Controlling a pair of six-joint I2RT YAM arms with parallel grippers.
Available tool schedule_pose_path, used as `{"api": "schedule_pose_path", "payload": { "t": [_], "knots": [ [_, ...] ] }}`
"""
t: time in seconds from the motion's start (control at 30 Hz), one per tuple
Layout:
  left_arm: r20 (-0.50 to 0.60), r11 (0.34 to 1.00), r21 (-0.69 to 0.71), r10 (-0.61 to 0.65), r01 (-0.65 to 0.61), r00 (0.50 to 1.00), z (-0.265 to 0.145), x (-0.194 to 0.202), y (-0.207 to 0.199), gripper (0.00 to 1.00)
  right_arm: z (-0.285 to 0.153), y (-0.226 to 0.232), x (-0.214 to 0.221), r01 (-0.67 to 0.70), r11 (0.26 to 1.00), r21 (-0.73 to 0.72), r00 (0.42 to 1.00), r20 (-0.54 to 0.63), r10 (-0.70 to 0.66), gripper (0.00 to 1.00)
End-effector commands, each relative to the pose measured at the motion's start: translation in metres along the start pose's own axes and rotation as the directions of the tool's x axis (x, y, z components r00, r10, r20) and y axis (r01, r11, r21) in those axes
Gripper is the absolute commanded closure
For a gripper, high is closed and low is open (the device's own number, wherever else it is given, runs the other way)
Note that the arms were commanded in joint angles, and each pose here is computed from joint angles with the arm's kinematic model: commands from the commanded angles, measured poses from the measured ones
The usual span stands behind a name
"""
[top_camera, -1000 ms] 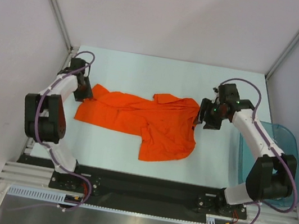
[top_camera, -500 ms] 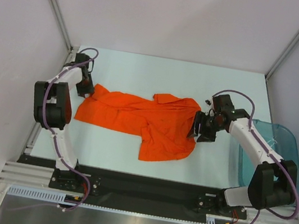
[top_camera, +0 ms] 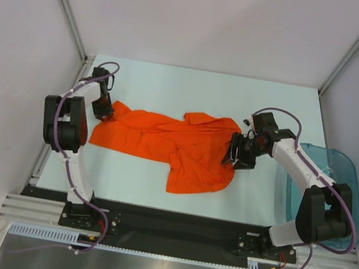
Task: Fold and stack the t-shirts
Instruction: Flatten the tshirt out
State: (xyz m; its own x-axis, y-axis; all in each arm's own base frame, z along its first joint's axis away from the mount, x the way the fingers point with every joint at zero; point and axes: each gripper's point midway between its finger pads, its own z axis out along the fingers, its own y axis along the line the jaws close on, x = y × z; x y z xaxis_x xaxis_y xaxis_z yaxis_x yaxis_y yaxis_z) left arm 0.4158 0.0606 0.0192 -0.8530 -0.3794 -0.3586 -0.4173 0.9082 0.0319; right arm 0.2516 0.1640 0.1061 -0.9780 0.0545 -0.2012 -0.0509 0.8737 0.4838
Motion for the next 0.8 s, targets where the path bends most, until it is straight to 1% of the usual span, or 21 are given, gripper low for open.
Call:
{"api": "schedule_pose_path", "payload": {
  "t": [0.0,0.1,0.13,0.17,0.2,0.23,0.3,0.37,0.43,0.57,0.63,0.67,0.7,0.73,0.77],
  "knots": [
    [0.044,1.000,-0.030,-0.008,0.009,0.999,-0.005,-0.015,0.005,0.69,-0.002,0.010,-0.010,0.022,0.999,-0.034,0.999,0.024,-0.021,0.41],
    [0.060,1.000,-0.030,-0.008,0.010,0.998,-0.009,-0.019,0.004,0.71,-0.003,0.011,-0.010,0.025,0.999,-0.033,0.999,0.026,-0.024,0.42],
    [0.065,1.000,-0.028,-0.008,0.010,0.998,-0.011,-0.021,0.004,0.73,-0.003,0.011,-0.011,0.025,0.999,-0.034,0.999,0.028,-0.024,0.41],
    [0.067,1.000,-0.029,-0.009,0.011,0.998,-0.011,-0.022,0.005,0.81,-0.003,0.011,-0.010,0.027,0.999,-0.032,0.999,0.025,-0.026,0.41],
    [0.074,0.999,-0.029,-0.010,0.013,0.997,-0.014,-0.023,0.005,0.85,-0.002,0.011,-0.010,0.025,0.999,-0.030,0.999,0.022,-0.024,0.41],
    [0.081,0.999,-0.033,-0.008,0.011,0.997,-0.016,-0.025,0.006,0.87,-0.002,0.011,-0.010,0.027,0.999,-0.029,0.999,0.023,-0.026,0.41],
    [0.113,0.999,-0.034,-0.010,0.014,0.994,-0.028,-0.031,0.008,0.86,-0.001,0.012,-0.009,0.030,0.999,-0.029,0.999,0.019,-0.029,0.41],
    [0.151,0.999,-0.039,-0.016,0.023,0.988,-0.041,-0.036,0.012,0.80,0.000,0.014,-0.009,0.029,0.999,-0.031,0.999,0.017,-0.029,0.41],
    [0.162,1.000,-0.025,-0.003,0.007,0.987,-0.043,-0.036,0.011,0.73,0.000,0.016,-0.008,0.030,0.999,-0.037,0.999,0.016,-0.030,0.42],
    [0.154,1.000,0.001,0.005,-0.005,0.988,-0.043,-0.035,0.004,0.74,0.001,0.021,-0.007,0.036,0.998,-0.046,0.999,0.019,-0.035,0.42],
    [0.150,1.000,0.004,0.001,-0.002,0.989,-0.042,-0.034,0.004,0.79,0.001,0.022,-0.006,0.031,0.998,-0.049,0.999,0.019,-0.030,0.42],
    [0.151,1.000,0.011,-0.001,-0.001,0.989,-0.042,-0.034,0.003,0.85,0.001,0.024,-0.006,0.030,0.998,-0.054,0.999,0.021,-0.029,0.42],
    [0.148,1.000,0.015,0.001,-0.003,0.989,-0.040,-0.034,0.002,0.84,0.002,0.024,-0.005,0.029,0.998,-0.054,0.999,0.020,-0.028,0.42],
    [0.142,1.000,0.016,0.005,-0.007,0.990,-0.038,-0.033,0.002,0.77,0.001,0.024,-0.004,0.027,0.998,-0.054,0.999,0.021,-0.026,0.42],
    [0.144,1.000,0.014,0.008,-0.010,0.990,-0.038,-0.034,0.001,0.63,0.003,0.022,-0.004,0.023,0.999,-0.042,0.999,0.023,-0.022,0.42]
  ]
}}
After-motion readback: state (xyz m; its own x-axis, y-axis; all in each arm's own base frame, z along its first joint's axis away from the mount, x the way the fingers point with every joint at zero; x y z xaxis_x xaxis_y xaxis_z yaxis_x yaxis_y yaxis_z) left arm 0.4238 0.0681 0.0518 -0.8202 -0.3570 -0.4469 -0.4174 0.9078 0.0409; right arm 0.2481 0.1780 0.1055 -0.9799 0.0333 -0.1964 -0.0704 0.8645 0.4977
